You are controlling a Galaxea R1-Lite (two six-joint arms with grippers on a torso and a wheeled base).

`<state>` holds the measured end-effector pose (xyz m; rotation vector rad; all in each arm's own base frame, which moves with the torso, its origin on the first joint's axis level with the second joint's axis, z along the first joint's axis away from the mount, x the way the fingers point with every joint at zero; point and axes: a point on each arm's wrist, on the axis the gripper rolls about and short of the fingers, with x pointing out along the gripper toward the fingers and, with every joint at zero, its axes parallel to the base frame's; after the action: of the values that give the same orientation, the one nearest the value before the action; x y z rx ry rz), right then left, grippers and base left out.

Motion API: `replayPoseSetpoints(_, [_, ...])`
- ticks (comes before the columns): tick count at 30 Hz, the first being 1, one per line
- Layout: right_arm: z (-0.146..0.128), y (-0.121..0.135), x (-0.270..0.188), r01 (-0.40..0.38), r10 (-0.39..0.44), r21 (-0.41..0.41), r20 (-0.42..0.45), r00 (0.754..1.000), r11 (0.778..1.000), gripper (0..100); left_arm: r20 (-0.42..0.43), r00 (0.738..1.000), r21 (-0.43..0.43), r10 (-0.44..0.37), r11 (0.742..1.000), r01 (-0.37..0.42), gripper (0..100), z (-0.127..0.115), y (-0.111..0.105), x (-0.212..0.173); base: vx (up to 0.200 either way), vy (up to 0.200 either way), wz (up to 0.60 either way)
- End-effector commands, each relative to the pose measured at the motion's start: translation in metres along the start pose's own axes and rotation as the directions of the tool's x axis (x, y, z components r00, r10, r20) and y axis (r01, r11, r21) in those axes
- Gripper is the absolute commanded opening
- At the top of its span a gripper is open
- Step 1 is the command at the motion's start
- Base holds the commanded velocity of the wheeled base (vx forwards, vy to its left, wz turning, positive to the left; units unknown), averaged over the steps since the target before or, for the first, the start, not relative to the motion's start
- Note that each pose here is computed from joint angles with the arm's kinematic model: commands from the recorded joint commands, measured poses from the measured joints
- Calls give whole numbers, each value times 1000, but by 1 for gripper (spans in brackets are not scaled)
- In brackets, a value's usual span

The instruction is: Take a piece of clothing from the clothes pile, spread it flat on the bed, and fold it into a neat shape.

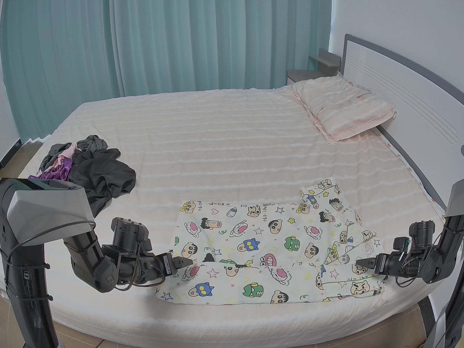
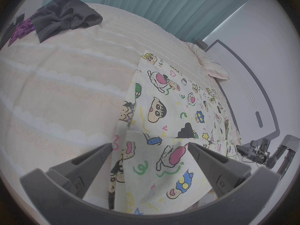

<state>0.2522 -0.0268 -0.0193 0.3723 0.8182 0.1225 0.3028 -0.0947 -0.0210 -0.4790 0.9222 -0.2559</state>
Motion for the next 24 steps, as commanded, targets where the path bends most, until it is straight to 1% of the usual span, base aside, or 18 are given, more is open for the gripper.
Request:
replayPoseSetpoints(1, [-6, -2, 5, -9, 9, 5, -33, 999, 1000, 100, -10, 1000, 3, 1, 1000, -1, 100, -2, 0, 2, 0, 0, 0])
replayPoseSetpoints(3, [-7, -3, 7, -13, 13, 6, -40, 999, 1000, 100, -9, 1000, 6, -2, 1000, 2, 100, -2, -1, 3, 0, 0, 0])
replayPoseSetpoints(6, [-9, -2, 6, -59, 59, -8, -54, 997, 998, 100, -8, 1000, 6, -2, 1000, 2, 100, -2, -1, 3, 0, 0, 0])
replayPoseSetpoints(8, [-8, -1, 6, -75, 74, -11, -51, 996, 997, 100, -9, 1000, 8, -6, 1000, 6, 100, -2, -2, 3, 0, 0, 0])
replayPoseSetpoints(19, [-8, -2, 7, -76, 76, -9, -55, 996, 997, 100, -5, 1000, 11, -8, 1000, 8, 100, -1, -2, 7, 0, 0, 0])
replayPoseSetpoints(24, [-8, -2, 7, -76, 76, -10, -54, 996, 997, 100, 34, 999, 21, -33, 999, 32, 100, 1, -4, 4, 0, 0, 0])
